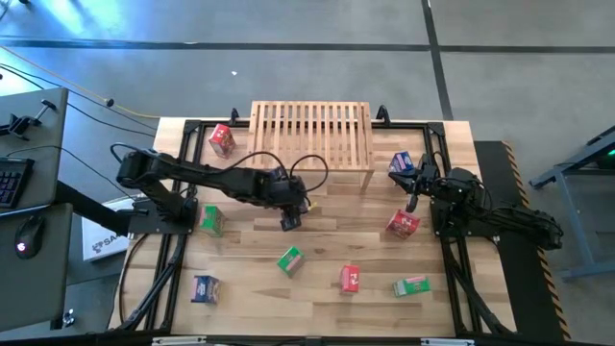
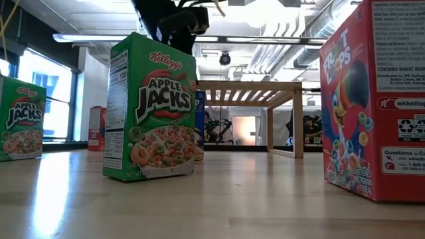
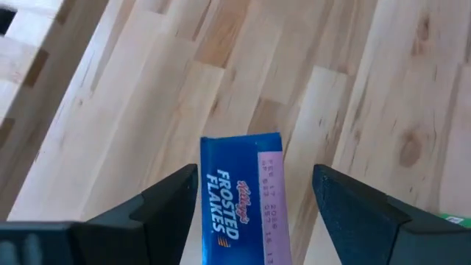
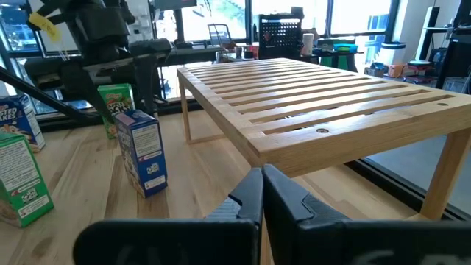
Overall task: Stack cereal on shelf
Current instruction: Put the middle blue cereal box on the shelf
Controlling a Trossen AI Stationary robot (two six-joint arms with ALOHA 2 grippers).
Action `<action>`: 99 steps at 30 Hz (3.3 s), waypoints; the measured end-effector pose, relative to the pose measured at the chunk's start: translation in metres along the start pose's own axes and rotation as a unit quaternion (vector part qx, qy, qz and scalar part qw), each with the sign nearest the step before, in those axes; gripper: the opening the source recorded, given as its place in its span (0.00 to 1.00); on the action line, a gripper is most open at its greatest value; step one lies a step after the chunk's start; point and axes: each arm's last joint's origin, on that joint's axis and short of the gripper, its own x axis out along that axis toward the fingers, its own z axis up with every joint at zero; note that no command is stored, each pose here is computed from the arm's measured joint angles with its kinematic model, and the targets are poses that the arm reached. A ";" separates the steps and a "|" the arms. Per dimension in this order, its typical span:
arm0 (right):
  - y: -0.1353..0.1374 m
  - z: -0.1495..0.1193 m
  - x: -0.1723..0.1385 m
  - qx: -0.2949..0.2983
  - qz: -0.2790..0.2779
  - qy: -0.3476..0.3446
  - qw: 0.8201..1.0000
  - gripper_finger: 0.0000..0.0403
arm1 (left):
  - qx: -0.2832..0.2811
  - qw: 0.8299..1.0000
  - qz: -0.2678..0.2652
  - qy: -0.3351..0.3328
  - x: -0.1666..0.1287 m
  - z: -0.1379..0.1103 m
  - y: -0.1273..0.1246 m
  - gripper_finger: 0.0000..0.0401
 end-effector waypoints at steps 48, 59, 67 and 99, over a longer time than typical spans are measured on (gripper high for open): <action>0.000 0.000 0.000 0.000 0.002 0.002 1.000 0.00 | 0.082 0.994 -0.062 0.024 -0.040 0.010 0.009 0.33; 0.000 -0.002 0.001 0.000 0.006 0.010 1.000 0.00 | 0.121 0.990 -0.045 -0.064 -0.149 0.042 0.055 0.33; 0.000 -0.002 0.001 0.000 0.007 0.010 1.000 0.00 | 0.119 0.989 0.026 -0.082 -0.169 0.053 0.125 0.33; 0.000 -0.002 0.001 0.000 0.007 0.011 1.000 0.00 | 0.127 0.989 0.070 0.009 -0.096 0.053 0.258 0.37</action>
